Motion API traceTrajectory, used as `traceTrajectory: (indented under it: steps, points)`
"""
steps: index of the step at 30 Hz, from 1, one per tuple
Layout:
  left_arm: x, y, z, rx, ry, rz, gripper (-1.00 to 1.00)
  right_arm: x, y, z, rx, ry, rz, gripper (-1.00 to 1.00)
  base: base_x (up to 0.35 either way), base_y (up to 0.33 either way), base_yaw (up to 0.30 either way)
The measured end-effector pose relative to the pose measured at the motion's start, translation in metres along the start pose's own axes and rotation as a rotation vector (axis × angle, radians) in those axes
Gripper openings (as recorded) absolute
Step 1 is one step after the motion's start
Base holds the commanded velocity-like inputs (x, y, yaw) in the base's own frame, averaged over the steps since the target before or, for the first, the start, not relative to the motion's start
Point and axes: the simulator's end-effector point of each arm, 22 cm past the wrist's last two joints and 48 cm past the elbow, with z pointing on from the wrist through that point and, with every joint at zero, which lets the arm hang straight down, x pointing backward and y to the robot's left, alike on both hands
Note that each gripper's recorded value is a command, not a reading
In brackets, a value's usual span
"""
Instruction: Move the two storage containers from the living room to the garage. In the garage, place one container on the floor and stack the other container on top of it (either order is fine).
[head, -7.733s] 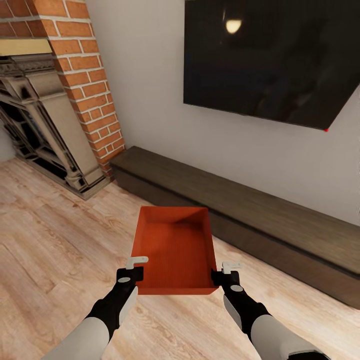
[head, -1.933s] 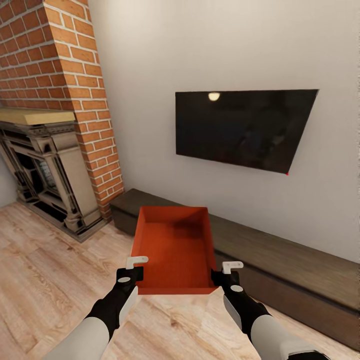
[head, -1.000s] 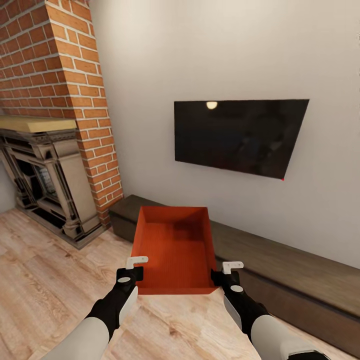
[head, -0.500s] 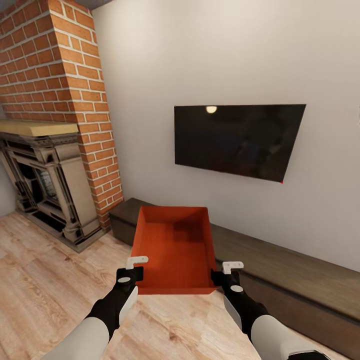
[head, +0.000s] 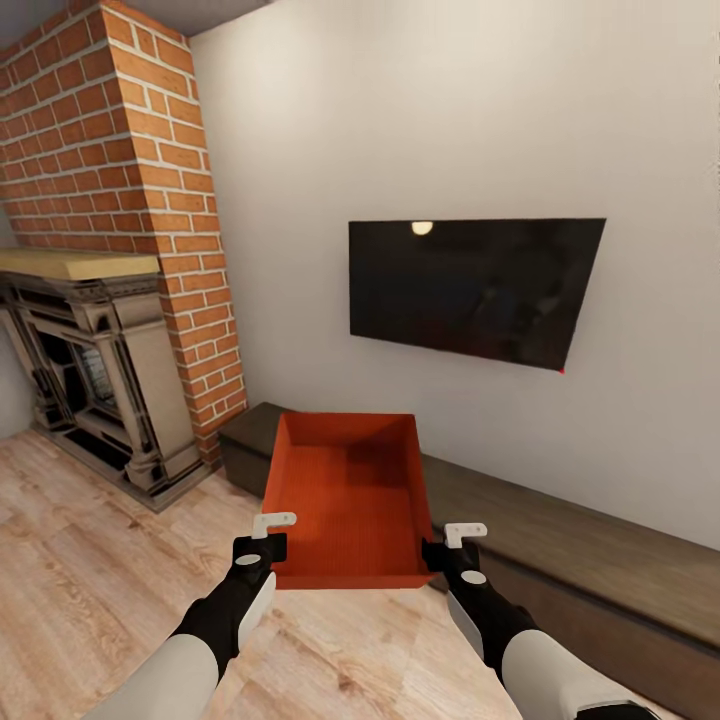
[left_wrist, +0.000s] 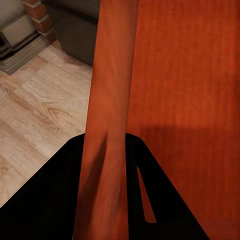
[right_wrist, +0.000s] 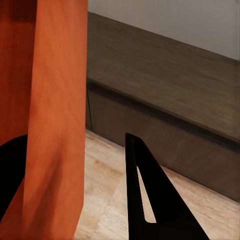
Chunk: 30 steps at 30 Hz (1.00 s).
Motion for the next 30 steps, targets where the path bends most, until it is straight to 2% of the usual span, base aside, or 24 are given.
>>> traceTrajectory:
  steps: [30]
  points:
    - [-0.024, 0.001, -0.012, 0.001, -0.045, -0.007, -1.0, -0.025, -0.001, -0.01, 0.001, -0.044, 0.002, -1.0, 0.0, 0.0, 0.0]
